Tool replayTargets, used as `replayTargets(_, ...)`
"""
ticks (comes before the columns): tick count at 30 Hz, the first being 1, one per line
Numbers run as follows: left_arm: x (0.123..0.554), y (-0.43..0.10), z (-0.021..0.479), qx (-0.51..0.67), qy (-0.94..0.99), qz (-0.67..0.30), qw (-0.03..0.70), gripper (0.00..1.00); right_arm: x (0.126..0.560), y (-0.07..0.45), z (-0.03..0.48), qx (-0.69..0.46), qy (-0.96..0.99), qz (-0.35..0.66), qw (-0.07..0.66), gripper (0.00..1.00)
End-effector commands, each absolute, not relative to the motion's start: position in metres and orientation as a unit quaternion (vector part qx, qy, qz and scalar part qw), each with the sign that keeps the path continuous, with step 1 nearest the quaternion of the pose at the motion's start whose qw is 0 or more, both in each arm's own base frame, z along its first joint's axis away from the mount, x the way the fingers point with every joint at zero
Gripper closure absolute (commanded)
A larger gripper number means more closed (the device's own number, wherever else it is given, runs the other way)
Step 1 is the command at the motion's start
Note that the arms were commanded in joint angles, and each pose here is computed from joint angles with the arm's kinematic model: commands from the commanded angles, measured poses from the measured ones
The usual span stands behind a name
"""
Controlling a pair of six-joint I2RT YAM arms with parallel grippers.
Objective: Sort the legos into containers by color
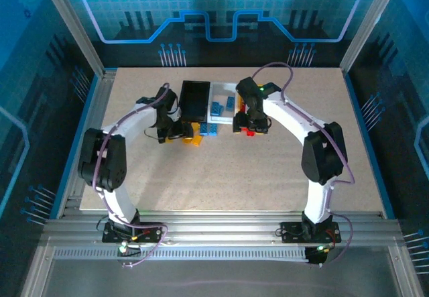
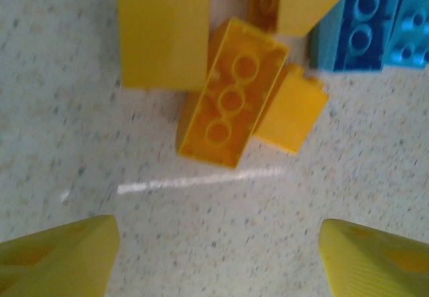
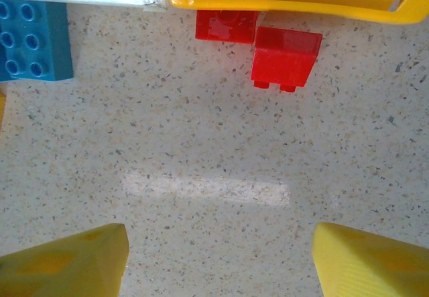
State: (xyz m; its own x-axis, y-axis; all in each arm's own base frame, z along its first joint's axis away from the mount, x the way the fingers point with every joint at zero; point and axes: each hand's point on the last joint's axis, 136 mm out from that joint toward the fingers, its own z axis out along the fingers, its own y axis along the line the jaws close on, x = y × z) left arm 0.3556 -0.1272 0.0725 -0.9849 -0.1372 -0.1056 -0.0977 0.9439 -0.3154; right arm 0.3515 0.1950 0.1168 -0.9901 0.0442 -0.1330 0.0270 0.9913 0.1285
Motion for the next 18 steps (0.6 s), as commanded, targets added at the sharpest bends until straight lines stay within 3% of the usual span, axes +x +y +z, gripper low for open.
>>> replayTargets(1, 0.371, -0.133, 0.071, -0.047, 0.982, -0.168, 0.068, 0.22, 0.345, 0.187, 0.126, 0.035, 0.994, 0.078, 0.067, 0.26)
replayTargets(18, 0.394, -0.15, 0.035, -0.044, 0.987, -0.152, 0.043, 0.32, 0.344, 0.162, 0.12, 0.061, 0.992, 0.097, 0.051, 0.26)
